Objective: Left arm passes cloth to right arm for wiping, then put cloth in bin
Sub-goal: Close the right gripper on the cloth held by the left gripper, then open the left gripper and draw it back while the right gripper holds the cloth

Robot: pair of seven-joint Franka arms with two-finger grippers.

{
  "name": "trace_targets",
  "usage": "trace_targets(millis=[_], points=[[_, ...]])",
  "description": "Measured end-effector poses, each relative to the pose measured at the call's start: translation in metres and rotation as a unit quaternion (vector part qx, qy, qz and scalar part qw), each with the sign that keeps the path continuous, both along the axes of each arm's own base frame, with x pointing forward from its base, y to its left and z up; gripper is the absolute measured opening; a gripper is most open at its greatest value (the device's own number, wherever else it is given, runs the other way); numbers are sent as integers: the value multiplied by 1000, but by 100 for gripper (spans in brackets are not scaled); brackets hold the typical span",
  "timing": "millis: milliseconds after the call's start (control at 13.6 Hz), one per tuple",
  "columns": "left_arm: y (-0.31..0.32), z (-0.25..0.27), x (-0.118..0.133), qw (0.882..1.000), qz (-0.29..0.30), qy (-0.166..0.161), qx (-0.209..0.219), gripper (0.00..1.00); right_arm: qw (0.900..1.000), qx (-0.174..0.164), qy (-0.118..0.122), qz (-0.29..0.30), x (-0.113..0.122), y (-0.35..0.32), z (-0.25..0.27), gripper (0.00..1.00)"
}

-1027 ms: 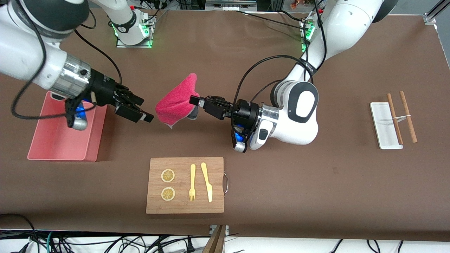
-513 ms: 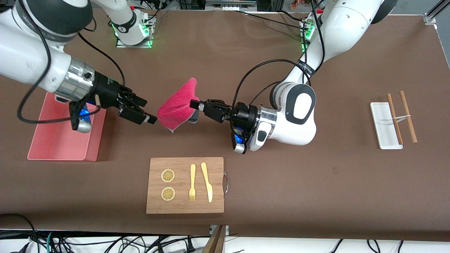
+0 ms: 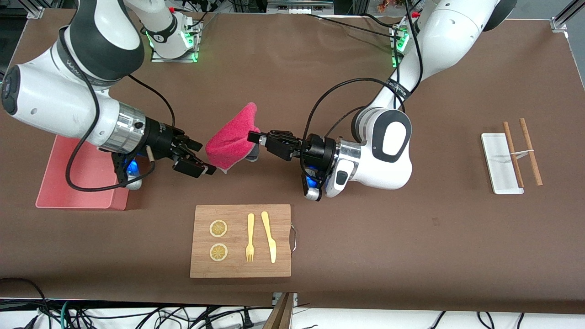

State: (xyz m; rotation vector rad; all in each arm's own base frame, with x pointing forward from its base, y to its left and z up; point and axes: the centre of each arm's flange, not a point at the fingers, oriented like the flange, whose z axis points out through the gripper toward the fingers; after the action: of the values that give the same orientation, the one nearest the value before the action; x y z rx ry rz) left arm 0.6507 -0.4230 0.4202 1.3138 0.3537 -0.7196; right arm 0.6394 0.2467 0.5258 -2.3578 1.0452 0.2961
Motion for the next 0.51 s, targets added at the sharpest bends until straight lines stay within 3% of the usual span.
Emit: trace_targets(millis=[293, 367, 513], points=[[2, 0, 2, 1000, 2, 0, 0, 7, 1000, 0, 7, 3, -7, 19, -1, 99], [3, 0, 2, 1000, 3, 0, 0, 7, 1000, -1, 9, 4, -7, 20, -4, 93], [4, 0, 2, 1000, 3, 0, 0, 7, 1000, -2, 11, 4, -5, 21, -9, 66]])
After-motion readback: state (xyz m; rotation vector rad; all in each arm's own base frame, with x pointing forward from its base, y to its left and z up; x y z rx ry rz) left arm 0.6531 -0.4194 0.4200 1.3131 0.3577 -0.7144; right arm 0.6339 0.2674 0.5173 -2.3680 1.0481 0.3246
